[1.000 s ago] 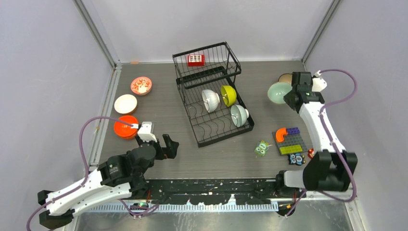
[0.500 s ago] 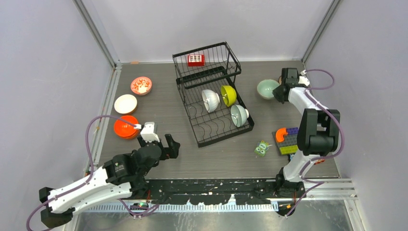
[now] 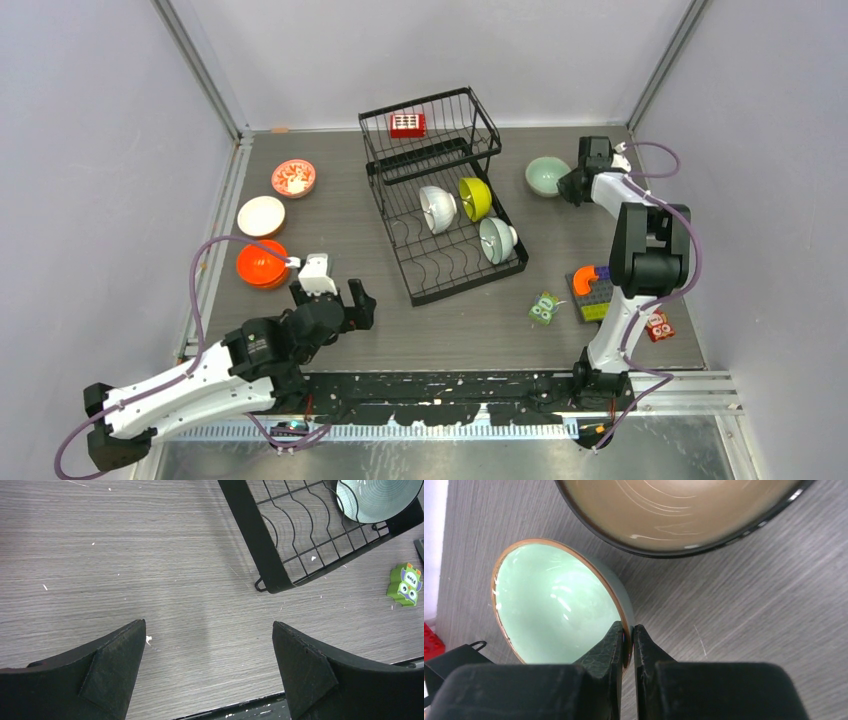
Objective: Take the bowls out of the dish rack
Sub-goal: Place the bowl at the center of the board.
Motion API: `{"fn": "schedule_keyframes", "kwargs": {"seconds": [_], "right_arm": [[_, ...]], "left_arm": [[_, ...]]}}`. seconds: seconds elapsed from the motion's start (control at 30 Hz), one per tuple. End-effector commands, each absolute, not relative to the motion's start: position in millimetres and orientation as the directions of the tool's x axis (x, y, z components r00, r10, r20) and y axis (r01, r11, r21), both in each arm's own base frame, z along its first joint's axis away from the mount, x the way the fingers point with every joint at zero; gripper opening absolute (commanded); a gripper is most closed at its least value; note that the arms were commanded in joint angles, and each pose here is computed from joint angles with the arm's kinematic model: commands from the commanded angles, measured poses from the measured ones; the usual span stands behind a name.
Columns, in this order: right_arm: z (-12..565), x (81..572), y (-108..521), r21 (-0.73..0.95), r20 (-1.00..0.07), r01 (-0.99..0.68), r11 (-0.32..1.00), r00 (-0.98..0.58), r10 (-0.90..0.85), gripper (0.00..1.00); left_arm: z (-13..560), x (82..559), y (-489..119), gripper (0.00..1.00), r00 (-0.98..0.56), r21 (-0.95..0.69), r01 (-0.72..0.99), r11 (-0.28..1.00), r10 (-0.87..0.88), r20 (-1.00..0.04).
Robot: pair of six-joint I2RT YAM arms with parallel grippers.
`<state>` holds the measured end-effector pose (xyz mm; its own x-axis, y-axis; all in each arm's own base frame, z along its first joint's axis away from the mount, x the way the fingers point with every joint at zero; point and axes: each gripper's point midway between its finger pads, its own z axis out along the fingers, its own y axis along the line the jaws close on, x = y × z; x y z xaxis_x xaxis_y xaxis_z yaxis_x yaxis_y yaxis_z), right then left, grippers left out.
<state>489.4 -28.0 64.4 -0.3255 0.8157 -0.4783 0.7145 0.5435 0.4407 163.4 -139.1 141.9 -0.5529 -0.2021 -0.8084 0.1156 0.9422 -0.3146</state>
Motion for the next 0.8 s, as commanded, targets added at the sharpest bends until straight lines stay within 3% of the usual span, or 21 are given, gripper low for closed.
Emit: {"fn": "schedule_keyframes", "kwargs": {"seconds": [0.0,0.23,0.47,0.77], "right_arm": [[110.2,530.2,-25.6,0.582,-0.498,0.624,0.521,-0.233,0.836,0.01],[101.6,529.9,-23.1,0.567,-0.488,0.631,0.53,-0.262,0.833,0.02],[97.3,527.7,-21.0,0.562,-0.48,0.631,0.534,-0.277,0.832,0.25],[98.1,524.0,-23.1,0.545,-0.487,0.64,0.542,-0.285,0.826,0.36]], "left_arm": [[144.8,170.0,-139.4,0.98,-0.525,-0.331,0.086,0.94,-0.24,-0.816],[143.4,170.7,-141.9,0.98,-0.533,-0.326,0.083,0.942,-0.235,-0.813],[144.3,170.8,-137.8,0.98,-0.529,-0.314,0.073,0.947,-0.23,-0.817],[143.7,169.7,-135.1,0.98,-0.528,-0.32,0.068,0.945,-0.238,-0.815]]}}
